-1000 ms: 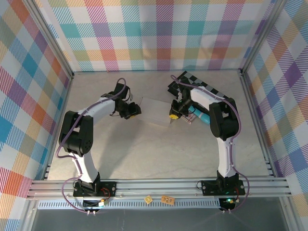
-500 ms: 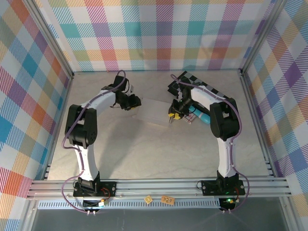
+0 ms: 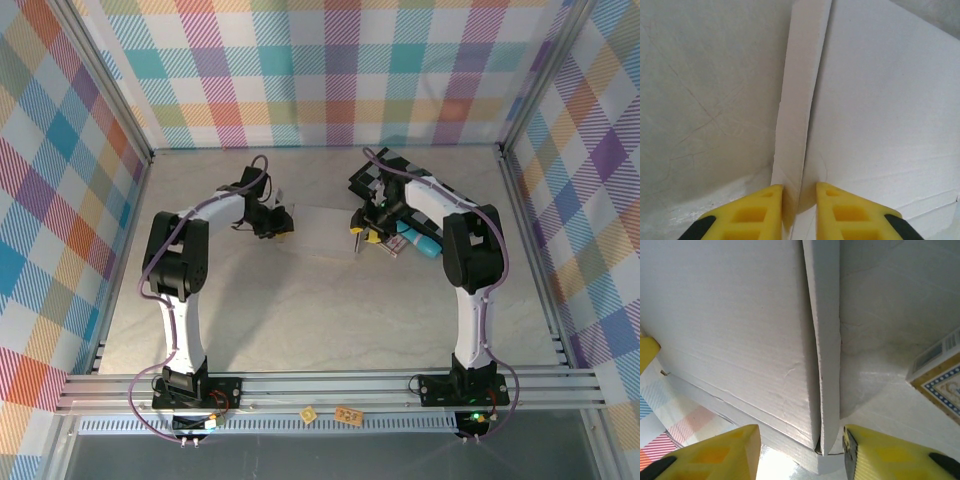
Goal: Fold the paper box
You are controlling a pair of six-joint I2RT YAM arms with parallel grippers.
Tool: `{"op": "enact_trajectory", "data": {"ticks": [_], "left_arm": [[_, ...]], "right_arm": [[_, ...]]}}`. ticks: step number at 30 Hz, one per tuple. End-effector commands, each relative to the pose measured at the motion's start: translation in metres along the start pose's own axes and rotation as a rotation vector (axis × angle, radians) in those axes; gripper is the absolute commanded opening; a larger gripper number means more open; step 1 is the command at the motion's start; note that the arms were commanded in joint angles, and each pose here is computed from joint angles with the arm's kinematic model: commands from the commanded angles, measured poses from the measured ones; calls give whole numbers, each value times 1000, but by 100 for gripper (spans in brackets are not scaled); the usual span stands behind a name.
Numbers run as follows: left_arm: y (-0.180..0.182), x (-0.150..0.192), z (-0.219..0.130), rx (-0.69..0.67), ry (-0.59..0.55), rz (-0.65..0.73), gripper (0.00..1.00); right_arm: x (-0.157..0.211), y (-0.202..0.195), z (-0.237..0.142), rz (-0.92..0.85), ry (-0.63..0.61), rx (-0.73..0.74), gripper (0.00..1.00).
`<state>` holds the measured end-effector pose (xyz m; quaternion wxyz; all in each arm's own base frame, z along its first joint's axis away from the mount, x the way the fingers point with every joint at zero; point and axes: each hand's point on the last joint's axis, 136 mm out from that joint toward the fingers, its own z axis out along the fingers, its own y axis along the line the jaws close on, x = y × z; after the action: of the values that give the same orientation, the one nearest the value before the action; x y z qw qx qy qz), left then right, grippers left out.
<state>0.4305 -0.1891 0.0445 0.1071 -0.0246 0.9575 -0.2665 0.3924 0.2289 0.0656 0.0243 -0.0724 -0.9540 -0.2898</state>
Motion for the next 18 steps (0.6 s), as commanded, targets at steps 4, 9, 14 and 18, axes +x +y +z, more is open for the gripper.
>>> {"op": "enact_trajectory", "data": {"ticks": [4, 9, 14, 18], "left_arm": [[16, 35, 6, -52, 81, -24, 18], [23, 38, 7, -79, 87, -41, 15], [30, 40, 7, -50, 88, -84, 11], [31, 41, 8, -42, 105, -84, 9]], "right_arm": [[-11, 8, 12, -103, -18, -86, 52], [-16, 8, 26, -129, -3, -123, 54], [-16, -3, 26, -122, -13, -110, 55], [-14, 3, 12, -147, -41, -124, 57]]}}
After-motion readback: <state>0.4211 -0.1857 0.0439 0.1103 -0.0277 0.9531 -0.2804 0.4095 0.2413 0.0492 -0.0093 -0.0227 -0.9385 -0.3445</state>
